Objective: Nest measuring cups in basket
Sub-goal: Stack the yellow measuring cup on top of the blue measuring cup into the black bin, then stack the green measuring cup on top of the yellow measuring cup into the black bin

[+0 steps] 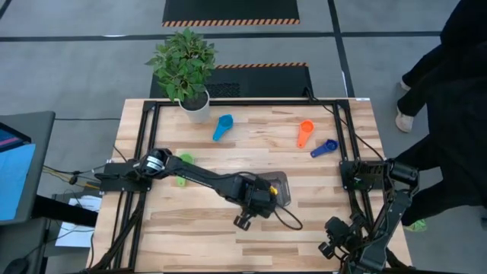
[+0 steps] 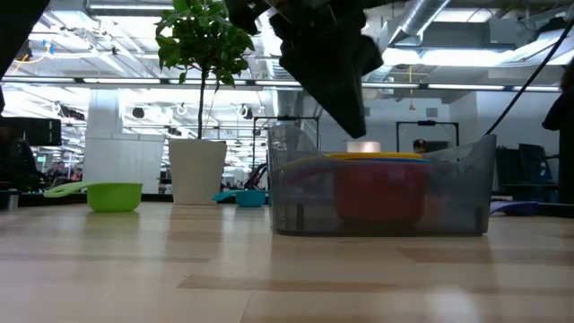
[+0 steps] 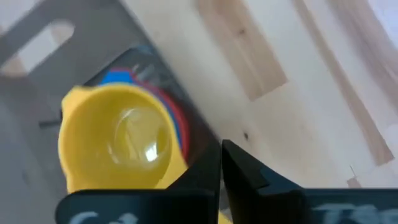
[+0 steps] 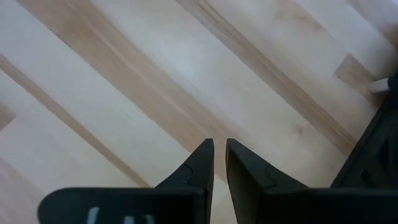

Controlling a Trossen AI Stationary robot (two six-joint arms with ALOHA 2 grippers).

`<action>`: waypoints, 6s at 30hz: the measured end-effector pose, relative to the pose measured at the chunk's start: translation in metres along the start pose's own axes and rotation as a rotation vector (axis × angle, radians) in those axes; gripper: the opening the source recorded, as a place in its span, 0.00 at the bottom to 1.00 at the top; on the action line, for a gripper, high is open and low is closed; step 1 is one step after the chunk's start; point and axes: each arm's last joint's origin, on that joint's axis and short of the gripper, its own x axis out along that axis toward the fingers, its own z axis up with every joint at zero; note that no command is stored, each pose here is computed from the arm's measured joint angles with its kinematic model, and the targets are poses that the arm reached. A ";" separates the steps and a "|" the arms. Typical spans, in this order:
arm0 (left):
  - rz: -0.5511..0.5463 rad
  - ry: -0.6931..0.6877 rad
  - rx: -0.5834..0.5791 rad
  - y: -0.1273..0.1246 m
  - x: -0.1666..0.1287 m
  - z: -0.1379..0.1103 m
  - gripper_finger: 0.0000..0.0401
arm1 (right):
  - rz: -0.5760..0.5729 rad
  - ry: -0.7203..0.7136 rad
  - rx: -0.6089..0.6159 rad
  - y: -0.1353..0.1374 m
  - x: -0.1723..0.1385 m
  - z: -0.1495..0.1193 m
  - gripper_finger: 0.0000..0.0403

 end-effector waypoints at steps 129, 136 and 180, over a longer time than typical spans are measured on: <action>0.278 0.325 -1.231 0.030 -0.046 -0.338 0.44 | -0.082 -0.034 0.021 0.014 0.018 0.045 0.16; 0.183 0.308 -1.195 0.034 -0.038 -0.332 0.19 | -0.084 -0.035 0.020 0.014 0.018 0.045 0.16; 0.260 -0.183 0.665 0.062 -0.009 -0.022 0.00 | 0.019 -0.007 -0.045 0.020 0.014 0.033 0.16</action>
